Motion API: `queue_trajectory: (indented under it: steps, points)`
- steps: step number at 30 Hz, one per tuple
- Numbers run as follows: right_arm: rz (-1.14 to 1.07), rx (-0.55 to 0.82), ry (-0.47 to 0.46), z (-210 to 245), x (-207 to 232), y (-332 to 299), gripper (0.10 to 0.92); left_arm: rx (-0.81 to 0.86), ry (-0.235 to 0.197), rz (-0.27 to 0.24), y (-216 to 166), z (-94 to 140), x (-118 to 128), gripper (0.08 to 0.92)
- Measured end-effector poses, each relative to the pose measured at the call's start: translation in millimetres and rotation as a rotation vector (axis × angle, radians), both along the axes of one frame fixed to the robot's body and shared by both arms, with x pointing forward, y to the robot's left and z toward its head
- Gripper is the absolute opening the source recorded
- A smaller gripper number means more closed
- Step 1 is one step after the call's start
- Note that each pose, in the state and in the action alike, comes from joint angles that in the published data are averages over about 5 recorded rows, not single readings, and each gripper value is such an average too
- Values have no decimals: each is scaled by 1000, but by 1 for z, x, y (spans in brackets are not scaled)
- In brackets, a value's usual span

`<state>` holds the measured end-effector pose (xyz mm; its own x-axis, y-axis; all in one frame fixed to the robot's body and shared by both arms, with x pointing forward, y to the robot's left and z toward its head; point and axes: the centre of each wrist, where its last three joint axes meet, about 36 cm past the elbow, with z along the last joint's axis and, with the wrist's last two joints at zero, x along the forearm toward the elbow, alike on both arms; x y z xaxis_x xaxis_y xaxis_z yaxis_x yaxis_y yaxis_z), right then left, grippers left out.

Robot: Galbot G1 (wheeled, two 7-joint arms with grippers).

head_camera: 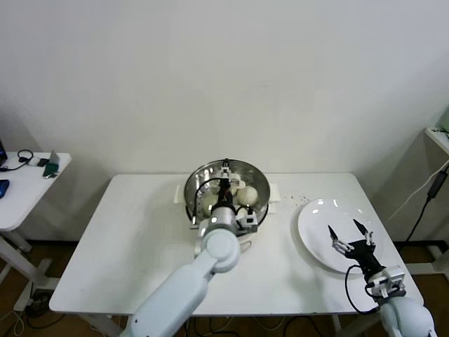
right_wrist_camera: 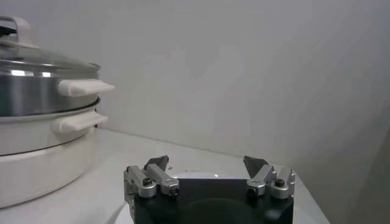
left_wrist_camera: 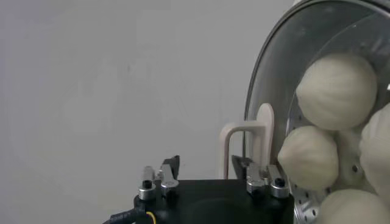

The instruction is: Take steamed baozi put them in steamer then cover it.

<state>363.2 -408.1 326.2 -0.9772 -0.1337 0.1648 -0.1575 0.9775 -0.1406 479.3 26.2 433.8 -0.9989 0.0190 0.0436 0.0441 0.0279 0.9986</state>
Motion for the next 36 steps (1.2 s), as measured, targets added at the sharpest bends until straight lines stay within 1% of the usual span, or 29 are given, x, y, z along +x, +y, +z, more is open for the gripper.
queue_trajectory:
  steps: [6,9,19,24,27,30,33,36]
  points:
    - [-8,8,13,0,0,-2,823,-16,-3,-17,12,6,-13,760]
    - [-11,11,17,0,0,-2,823,-23,-3,-25,20,8,-20,810]
    - [-12,14,27,-2,3,-3,823,-75,-26,-42,50,22,-52,823]
    - [-4,12,27,-2,5,-3,823,-136,-47,-28,72,30,-70,823]
    - [2,12,25,-2,5,-3,823,-199,-55,2,90,36,-80,823]
    - [8,15,22,-2,4,-4,823,-286,-52,56,113,40,-86,823]
    - [13,18,20,-3,3,-5,823,-394,-30,139,140,40,-92,823]
    - [19,23,17,-3,2,-6,823,-511,7,231,169,37,-98,823]
